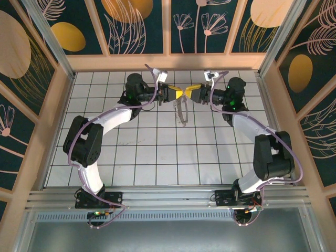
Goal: Put the keys on the keyring
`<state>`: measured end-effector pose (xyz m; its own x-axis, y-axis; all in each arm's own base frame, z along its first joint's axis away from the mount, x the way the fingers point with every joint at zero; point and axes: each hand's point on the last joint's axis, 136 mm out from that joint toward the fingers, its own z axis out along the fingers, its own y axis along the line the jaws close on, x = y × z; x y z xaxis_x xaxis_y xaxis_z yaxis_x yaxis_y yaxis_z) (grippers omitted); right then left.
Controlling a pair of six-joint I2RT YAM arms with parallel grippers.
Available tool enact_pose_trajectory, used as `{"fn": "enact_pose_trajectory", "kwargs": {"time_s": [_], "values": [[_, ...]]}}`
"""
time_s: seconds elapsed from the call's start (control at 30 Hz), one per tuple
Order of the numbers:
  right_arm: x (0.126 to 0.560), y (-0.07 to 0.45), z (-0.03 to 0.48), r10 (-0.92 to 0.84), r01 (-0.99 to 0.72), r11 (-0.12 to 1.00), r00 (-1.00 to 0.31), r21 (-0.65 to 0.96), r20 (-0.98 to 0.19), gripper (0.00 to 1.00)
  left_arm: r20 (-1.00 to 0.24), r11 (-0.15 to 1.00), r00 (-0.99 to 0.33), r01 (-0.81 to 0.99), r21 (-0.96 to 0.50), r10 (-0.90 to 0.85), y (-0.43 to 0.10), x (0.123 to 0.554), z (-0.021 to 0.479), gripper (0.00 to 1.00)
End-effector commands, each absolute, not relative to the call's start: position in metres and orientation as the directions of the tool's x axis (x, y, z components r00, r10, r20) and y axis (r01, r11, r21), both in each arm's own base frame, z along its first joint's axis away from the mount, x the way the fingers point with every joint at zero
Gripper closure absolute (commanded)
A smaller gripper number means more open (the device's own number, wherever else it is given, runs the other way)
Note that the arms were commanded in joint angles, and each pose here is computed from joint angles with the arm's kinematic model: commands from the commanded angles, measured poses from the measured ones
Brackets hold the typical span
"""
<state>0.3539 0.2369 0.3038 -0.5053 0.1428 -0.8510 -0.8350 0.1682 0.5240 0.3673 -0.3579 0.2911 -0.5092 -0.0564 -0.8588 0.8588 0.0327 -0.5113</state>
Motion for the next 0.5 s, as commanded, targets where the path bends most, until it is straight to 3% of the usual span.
{"fn": "enact_pose_trajectory", "kwargs": {"time_s": [0.0,0.47], "values": [[0.344,0.232,0.317,0.179,-0.865,0.183,-0.439,0.468,-0.881,0.59,-0.895,0.021,-0.424,0.902,-0.431,-0.140,-0.352,0.358,0.332,1.00],[0.336,0.244,0.310,0.195,-0.866,0.159,-0.442,0.473,-0.875,0.58,-0.891,0.005,-0.427,0.901,-0.433,-0.153,-0.353,0.352,0.335,1.00]]}}
